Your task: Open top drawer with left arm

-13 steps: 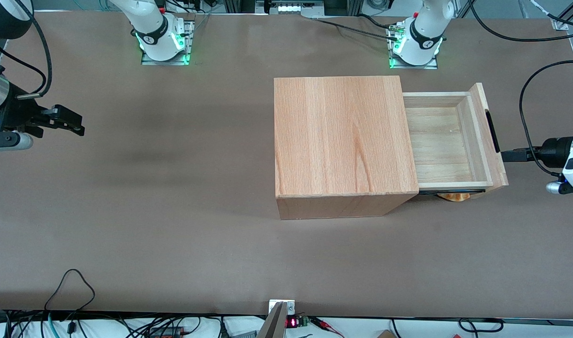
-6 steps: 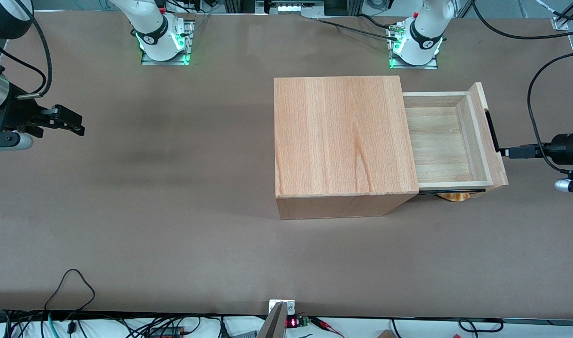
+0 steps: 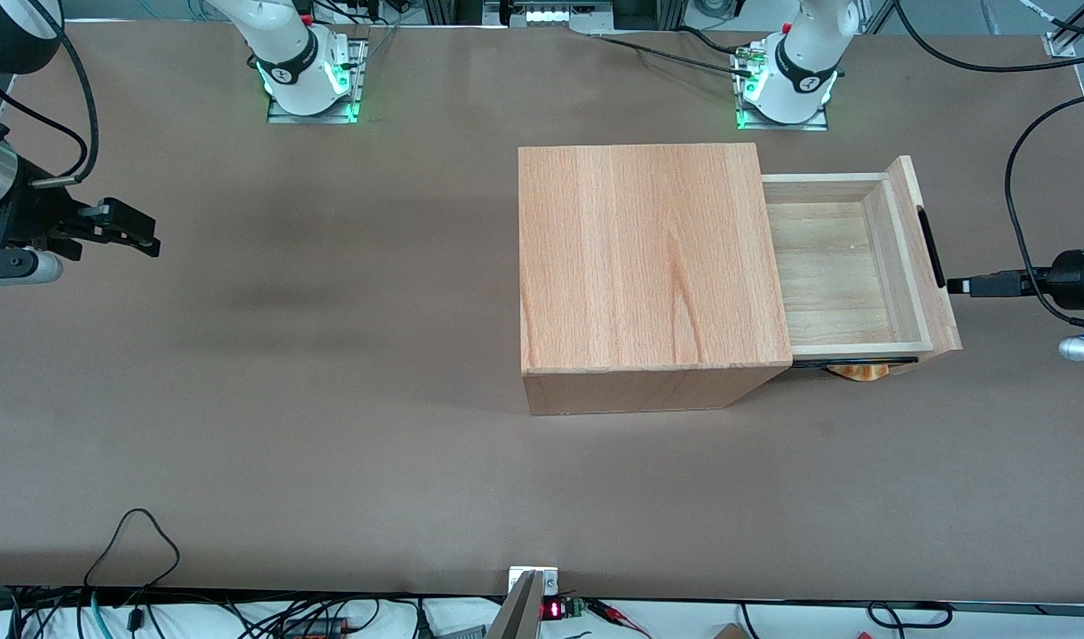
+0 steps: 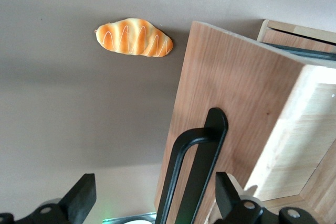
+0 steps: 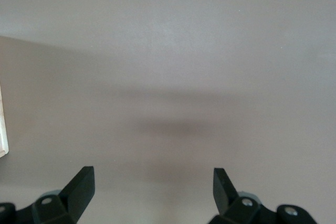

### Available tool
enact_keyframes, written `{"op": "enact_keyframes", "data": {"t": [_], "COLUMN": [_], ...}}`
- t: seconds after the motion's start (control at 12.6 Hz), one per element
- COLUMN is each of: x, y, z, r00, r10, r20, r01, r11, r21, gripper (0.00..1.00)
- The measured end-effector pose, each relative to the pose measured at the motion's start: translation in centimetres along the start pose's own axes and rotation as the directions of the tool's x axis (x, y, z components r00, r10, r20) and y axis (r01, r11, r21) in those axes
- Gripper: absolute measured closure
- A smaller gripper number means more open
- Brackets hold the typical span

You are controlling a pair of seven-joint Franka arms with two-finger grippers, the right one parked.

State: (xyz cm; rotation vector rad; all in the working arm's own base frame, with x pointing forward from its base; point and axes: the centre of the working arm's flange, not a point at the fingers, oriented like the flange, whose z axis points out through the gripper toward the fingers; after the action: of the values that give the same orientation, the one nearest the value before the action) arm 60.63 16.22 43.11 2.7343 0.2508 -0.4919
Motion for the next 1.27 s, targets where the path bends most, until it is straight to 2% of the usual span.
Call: {"op": "enact_keyframes", "data": {"t": [0.24,0.79,1.27], "x": [-1.0,-3.2,-5.8], "y": [0.8,4.1,12.0], "z": [-1.9,-6.1,-7.3], "r00": [1.0,0.998,0.994], "r10": [0.013,0.027,0.08], "r20": [-0.004,-0.048,-0.079], "r01": [-0.013,-0.026,-0.07], "r11": [1.0,0.999,0.991], "r21": [0.002,0.019,0.113], "gripper": [0.0,0.0,0.0]}}
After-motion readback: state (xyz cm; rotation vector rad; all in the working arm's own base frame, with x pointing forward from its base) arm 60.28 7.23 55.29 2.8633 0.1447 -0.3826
